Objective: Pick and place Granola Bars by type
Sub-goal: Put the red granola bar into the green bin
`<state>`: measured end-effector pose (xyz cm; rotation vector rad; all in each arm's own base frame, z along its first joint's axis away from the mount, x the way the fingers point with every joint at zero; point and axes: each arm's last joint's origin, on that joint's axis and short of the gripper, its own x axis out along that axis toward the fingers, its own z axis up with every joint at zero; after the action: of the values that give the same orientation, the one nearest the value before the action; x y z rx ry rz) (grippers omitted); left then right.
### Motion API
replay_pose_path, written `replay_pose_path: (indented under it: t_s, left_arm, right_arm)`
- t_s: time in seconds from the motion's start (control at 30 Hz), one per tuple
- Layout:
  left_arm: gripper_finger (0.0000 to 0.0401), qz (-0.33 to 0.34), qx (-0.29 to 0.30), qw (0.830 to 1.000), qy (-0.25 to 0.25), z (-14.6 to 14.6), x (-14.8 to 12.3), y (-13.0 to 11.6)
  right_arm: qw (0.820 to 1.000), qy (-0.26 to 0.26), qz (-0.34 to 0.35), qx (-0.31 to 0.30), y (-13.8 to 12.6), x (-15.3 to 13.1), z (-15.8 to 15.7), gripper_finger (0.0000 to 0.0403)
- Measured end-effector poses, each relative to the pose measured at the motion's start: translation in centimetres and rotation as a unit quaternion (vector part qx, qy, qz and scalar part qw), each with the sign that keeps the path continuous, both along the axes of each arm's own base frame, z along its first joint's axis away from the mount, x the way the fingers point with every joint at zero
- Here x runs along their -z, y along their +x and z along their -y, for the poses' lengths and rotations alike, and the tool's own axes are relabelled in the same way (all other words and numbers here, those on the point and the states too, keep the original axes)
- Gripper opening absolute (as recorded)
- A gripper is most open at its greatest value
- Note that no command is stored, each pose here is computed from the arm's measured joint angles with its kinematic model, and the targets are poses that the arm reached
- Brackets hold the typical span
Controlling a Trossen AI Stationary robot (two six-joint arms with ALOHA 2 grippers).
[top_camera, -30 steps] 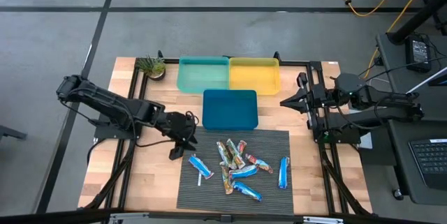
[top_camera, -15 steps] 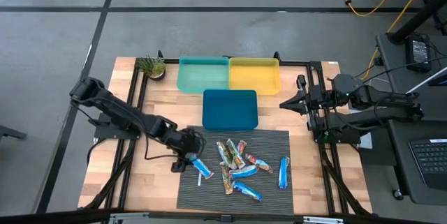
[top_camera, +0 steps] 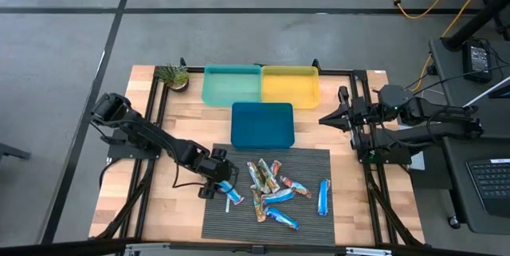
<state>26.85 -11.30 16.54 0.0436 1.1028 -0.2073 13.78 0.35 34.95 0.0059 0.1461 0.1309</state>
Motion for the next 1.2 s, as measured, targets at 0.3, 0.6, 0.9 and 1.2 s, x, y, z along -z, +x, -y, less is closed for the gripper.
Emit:
replay_pose_path:
  t_s: [0.3, 0.6, 0.9, 1.2]
  left_arm:
    - [0.0255, -0.006, 0.025, 1.0, 0.002, 1.2, 1.8, 0.5]
    - [0.0255, -0.026, -0.009, 1.0, -0.011, 1.9, 3.1, 0.6]
    - [0.0218, -0.027, -0.025, 0.999, -0.014, 1.9, 3.1, 0.6]
    - [0.0132, -0.023, -0.024, 0.999, -0.018, 1.9, 3.1, 0.7]
  right_arm:
    - [1.0, 0.001, -0.005, 0.0, 0.0, 0.1, 0.0, 0.0021]
    - [1.0, 0.0, -0.008, 0.0, 0.0, 0.1, 0.0, 0.0021]
    - [1.0, 0.0, -0.008, 0.0, 0.0, 0.1, 0.0, 0.0021]
    - [1.0, 0.0, -0.008, -0.001, 0.0, 0.1, 0.0, 0.0021]
